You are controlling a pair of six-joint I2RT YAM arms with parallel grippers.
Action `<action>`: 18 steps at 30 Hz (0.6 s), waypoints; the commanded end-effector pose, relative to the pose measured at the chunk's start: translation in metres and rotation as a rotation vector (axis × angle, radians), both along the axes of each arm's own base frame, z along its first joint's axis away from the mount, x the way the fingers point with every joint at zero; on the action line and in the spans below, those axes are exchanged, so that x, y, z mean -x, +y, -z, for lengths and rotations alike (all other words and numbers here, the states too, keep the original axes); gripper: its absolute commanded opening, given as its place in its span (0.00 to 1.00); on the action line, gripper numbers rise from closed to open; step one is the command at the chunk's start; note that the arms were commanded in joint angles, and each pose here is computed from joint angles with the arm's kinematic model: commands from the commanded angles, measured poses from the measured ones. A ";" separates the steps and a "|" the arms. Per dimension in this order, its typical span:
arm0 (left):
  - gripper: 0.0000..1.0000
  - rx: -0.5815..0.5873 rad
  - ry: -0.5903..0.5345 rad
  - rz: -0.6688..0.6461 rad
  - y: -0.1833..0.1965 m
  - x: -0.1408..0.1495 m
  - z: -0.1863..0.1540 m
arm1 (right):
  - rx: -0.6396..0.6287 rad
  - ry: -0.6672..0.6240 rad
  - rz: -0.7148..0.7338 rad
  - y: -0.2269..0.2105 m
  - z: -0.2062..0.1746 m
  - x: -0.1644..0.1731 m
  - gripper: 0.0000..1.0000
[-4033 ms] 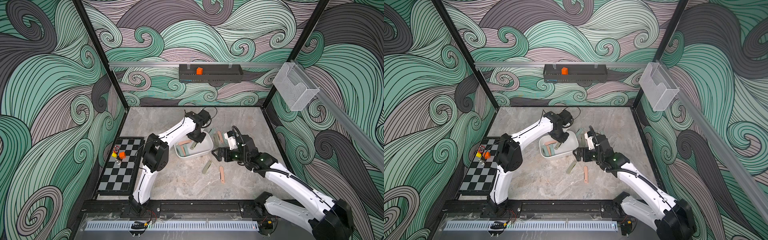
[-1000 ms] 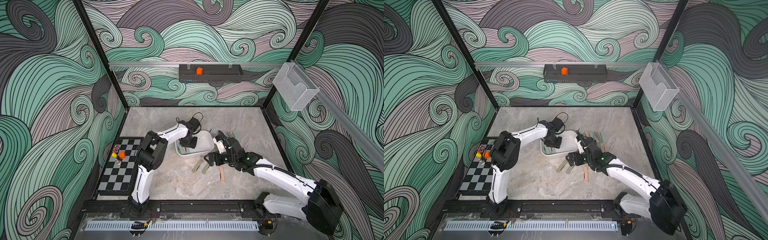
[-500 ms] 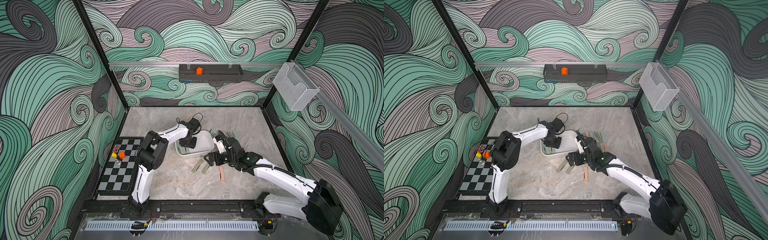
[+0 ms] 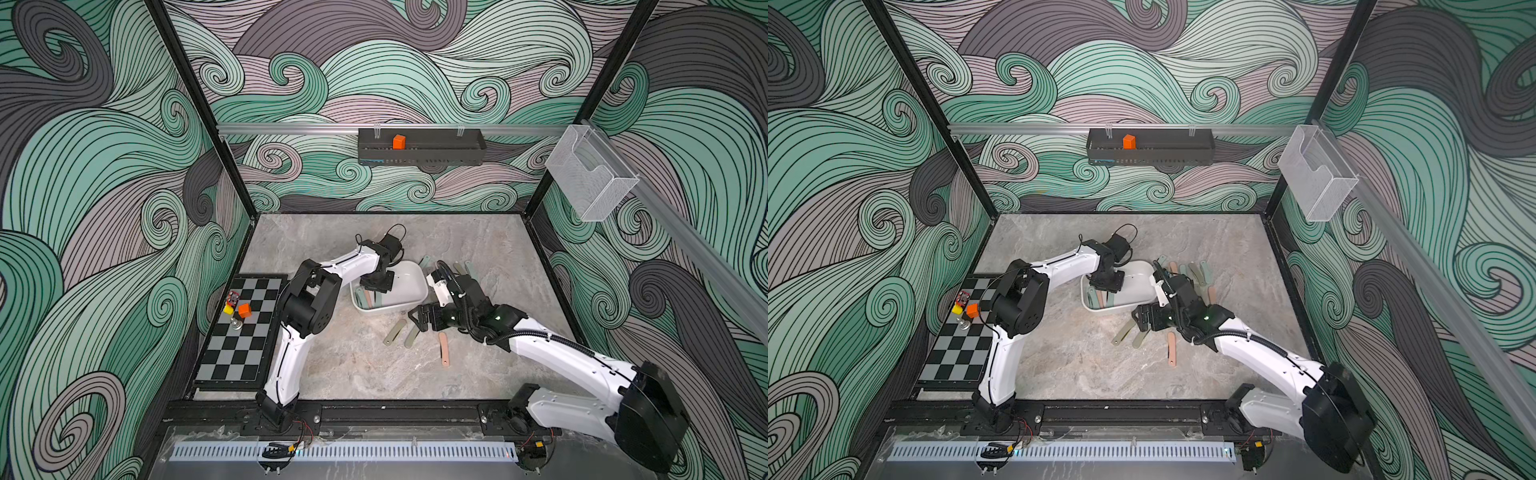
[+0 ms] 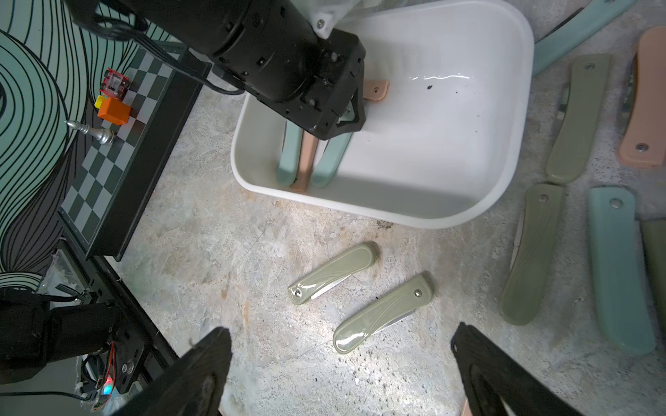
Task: Take the fruit knife out of the storage box
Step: Pick up the fruit knife from the storage box.
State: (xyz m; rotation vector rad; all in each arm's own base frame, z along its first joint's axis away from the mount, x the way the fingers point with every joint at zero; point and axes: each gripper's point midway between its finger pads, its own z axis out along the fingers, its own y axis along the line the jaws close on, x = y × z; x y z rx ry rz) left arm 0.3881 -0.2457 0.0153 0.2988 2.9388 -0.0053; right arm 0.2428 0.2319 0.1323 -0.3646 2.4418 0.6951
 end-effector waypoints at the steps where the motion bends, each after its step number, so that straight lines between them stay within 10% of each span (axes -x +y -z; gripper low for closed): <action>1: 0.25 -0.069 0.132 -0.003 0.015 0.025 0.049 | -0.006 -0.014 0.005 -0.001 -0.004 0.001 0.98; 18: 0.13 -0.103 0.061 0.116 0.012 0.017 -0.004 | -0.011 -0.011 0.003 0.001 -0.004 0.000 0.98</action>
